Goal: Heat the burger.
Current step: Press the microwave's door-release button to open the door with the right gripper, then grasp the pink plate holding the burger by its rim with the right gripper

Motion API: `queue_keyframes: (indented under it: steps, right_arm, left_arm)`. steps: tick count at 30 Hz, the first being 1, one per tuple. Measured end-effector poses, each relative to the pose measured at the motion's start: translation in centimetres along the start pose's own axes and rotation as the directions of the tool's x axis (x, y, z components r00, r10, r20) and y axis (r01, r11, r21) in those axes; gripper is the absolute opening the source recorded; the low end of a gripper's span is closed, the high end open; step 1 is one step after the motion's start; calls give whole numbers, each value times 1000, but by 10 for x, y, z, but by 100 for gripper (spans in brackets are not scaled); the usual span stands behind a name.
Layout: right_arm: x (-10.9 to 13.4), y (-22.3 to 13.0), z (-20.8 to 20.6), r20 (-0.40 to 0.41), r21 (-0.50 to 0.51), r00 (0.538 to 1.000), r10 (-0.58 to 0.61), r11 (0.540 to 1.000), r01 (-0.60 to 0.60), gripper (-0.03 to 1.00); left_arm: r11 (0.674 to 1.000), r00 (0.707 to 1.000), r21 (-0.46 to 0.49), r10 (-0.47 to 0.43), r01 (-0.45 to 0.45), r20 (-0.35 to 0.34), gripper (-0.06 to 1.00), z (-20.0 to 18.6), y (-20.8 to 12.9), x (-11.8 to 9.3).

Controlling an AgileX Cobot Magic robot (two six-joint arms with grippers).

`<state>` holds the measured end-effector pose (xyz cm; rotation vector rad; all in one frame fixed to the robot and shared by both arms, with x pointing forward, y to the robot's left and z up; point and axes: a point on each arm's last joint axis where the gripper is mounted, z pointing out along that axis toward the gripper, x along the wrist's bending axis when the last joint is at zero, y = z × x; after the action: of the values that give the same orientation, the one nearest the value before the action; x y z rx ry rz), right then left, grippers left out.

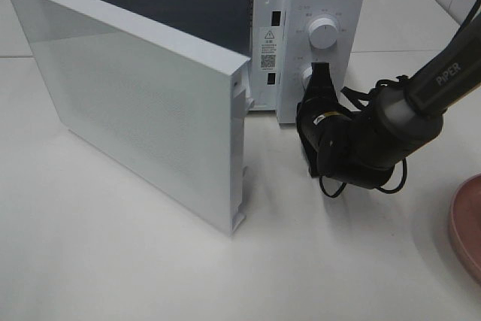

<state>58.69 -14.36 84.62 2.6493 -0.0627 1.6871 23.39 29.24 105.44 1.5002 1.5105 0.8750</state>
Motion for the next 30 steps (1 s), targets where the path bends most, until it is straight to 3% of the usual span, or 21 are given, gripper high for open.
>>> queue_keyframes:
  steps: [16,30]
  right_arm:
    - [5,7,-7,19,33,999,-32,999,31,1]
    - [8,19,-38,145,80,985,-94,993,83,1]
  left_arm:
    - [1000,1000,0,0,0,0,99,0,0,0]
    - [1000,1000,0,0,0,0,99,0,0,0]
